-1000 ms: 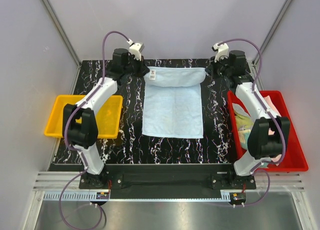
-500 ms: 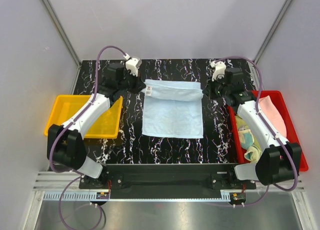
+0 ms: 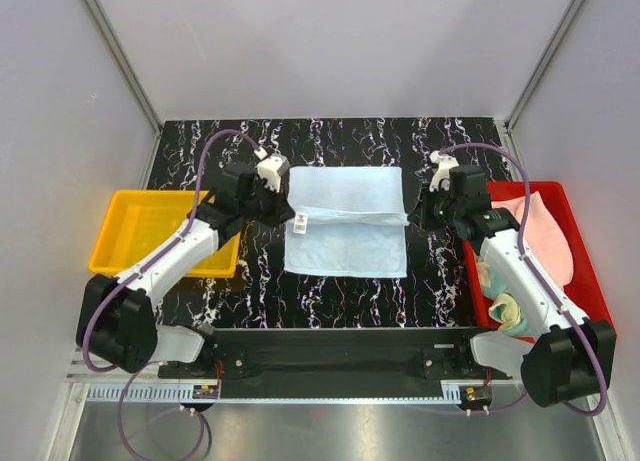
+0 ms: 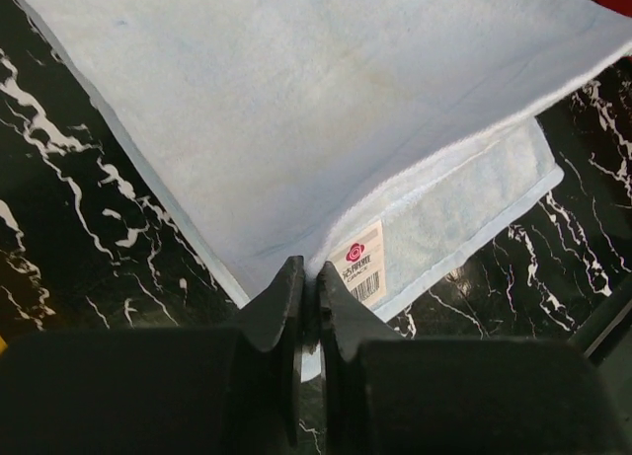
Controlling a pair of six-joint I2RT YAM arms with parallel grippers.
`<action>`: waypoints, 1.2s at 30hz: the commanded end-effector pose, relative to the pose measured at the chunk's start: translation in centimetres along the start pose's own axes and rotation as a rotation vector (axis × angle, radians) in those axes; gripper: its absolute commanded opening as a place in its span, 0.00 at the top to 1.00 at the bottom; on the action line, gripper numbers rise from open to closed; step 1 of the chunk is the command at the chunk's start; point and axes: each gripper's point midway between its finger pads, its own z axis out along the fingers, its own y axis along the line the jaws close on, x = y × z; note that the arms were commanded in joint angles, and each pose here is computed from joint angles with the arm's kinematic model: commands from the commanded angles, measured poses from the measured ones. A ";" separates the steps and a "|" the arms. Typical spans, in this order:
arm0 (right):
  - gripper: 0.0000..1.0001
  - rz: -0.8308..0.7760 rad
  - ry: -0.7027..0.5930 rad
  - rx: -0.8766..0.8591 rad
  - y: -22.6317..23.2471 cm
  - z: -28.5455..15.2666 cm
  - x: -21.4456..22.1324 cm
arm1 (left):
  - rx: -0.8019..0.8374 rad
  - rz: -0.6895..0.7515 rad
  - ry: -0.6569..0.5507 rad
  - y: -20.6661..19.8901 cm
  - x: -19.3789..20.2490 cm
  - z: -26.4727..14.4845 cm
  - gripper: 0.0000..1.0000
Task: Fold and stack the towels
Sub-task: Fold the towel
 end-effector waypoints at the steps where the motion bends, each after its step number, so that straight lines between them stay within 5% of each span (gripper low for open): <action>1: 1.00 0.118 0.035 0.057 -0.3 -0.4 2.1 | -0.025 -0.003 -0.009 -1.0 1.3 -0.4 0.90; 12: 0.95 0.306 0.328 0.099 -0.5 1.1 9.6 | -0.252 -0.095 0.209 0.6 9.5 0.6 0.82; 14: 0.82 0.326 0.357 0.151 -1.3 1.2 10.4 | -0.274 -0.102 0.219 0.8 9.8 0.5 0.65; 19: 0.63 0.352 0.307 0.204 -1.4 -0.3 9.2 | -0.331 -0.114 0.167 0.6 7.3 -1.4 0.55; 24: 0.60 0.427 0.228 0.152 -0.3 0.7 7.3 | -0.264 -0.213 0.097 -1.1 6.4 -1.7 0.47; 29: 0.61 0.472 0.273 0.246 -2.2 3.0 8.9 | -0.219 -0.343 0.182 -1.5 11.1 0.5 0.48; 36: 0.62 0.486 0.354 0.310 -3.6 5.4 11.2 | -0.195 -0.347 0.148 -1.4 10.2 2.8 0.50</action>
